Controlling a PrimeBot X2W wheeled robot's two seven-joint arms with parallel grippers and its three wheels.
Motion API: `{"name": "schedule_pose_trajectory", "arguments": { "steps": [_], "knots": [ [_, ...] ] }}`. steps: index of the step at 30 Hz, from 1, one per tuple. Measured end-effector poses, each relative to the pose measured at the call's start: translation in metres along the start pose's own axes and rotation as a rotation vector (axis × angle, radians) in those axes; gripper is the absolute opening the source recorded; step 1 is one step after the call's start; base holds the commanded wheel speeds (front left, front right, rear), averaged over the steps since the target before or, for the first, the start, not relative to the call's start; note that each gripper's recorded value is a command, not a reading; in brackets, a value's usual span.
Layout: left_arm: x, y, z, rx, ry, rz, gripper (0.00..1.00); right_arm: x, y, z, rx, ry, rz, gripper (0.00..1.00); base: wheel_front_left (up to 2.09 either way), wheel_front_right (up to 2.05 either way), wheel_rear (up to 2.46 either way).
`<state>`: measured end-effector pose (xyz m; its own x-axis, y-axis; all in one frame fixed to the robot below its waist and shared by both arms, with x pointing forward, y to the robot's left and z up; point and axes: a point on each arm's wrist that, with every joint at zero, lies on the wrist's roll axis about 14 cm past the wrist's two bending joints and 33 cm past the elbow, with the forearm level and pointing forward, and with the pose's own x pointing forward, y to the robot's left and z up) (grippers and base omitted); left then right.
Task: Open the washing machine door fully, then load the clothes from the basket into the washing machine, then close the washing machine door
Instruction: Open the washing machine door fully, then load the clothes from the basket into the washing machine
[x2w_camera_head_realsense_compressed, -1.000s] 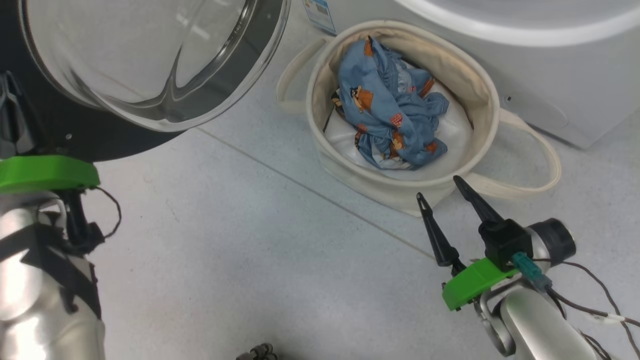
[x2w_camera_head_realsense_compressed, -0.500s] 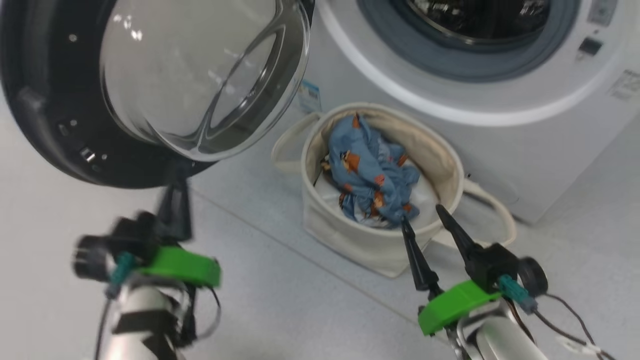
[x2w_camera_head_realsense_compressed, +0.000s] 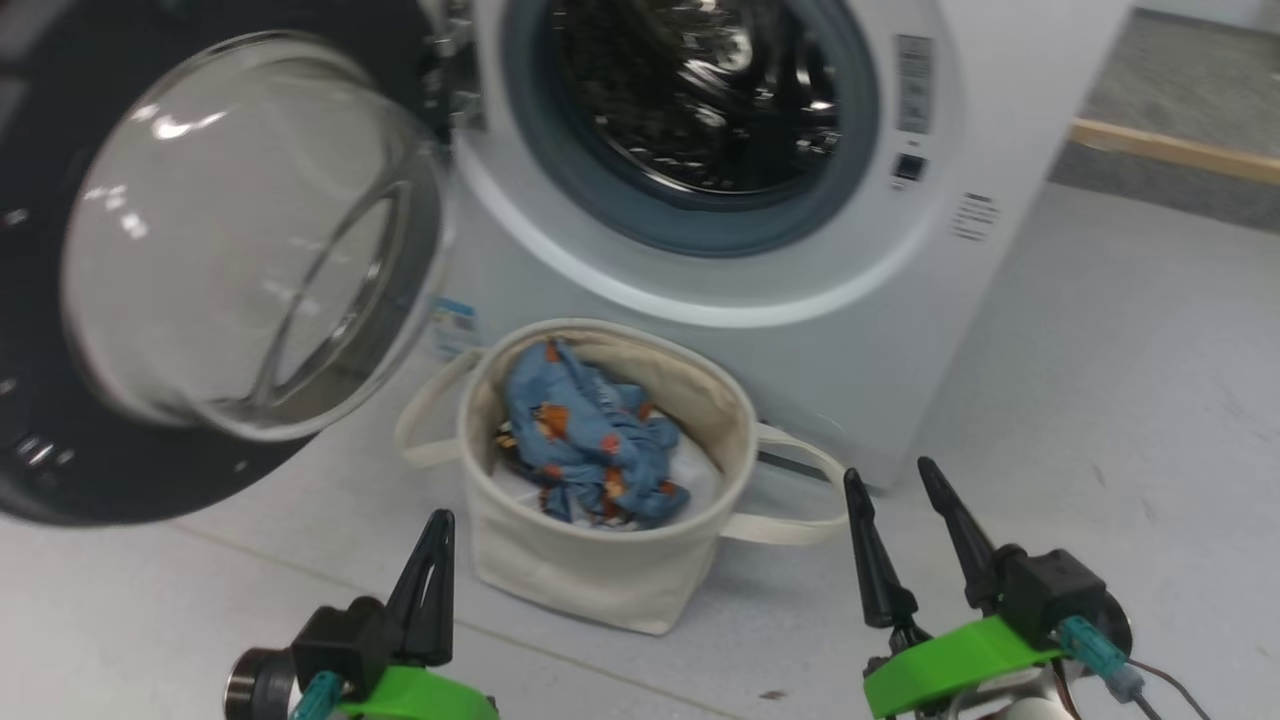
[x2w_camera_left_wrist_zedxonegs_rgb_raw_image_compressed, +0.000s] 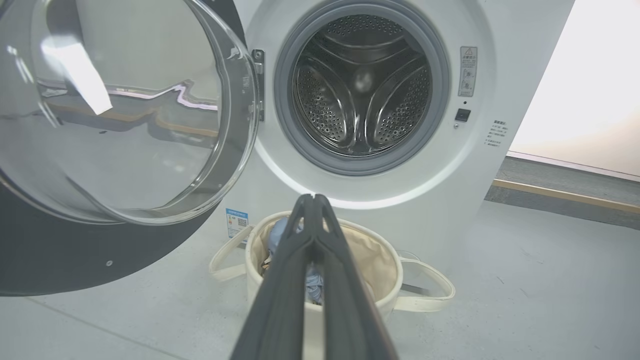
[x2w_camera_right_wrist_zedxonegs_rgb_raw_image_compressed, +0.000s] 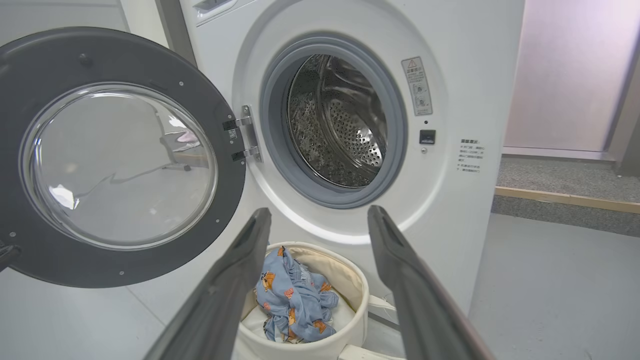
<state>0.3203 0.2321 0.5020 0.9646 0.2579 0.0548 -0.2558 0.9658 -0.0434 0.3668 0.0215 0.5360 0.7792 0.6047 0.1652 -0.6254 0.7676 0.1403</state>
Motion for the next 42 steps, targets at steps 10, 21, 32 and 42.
{"name": "schedule_pose_trajectory", "arguments": {
  "steps": [10,21,32,42],
  "knots": [
    [0.018,-0.058,-0.001,-0.049,0.005,-0.144,0.00,-0.041,-0.072,0.025,-0.024,-0.070,-0.252,1.00,0.00,0.00,0.00],
    [0.027,-0.079,-0.013,-0.053,0.040,-0.196,1.00,-0.060,-0.107,0.015,-0.015,-0.041,-0.373,1.00,0.00,0.00,0.00],
    [0.027,-0.081,-0.019,-0.051,0.058,-0.198,1.00,-0.067,-0.118,0.000,-0.019,0.006,-0.408,1.00,0.00,0.00,0.00],
    [0.026,-0.077,-0.027,-0.010,0.077,-0.180,1.00,-0.067,-0.118,-0.006,-0.023,0.027,-0.405,1.00,0.00,0.00,0.00]
  ]
}}
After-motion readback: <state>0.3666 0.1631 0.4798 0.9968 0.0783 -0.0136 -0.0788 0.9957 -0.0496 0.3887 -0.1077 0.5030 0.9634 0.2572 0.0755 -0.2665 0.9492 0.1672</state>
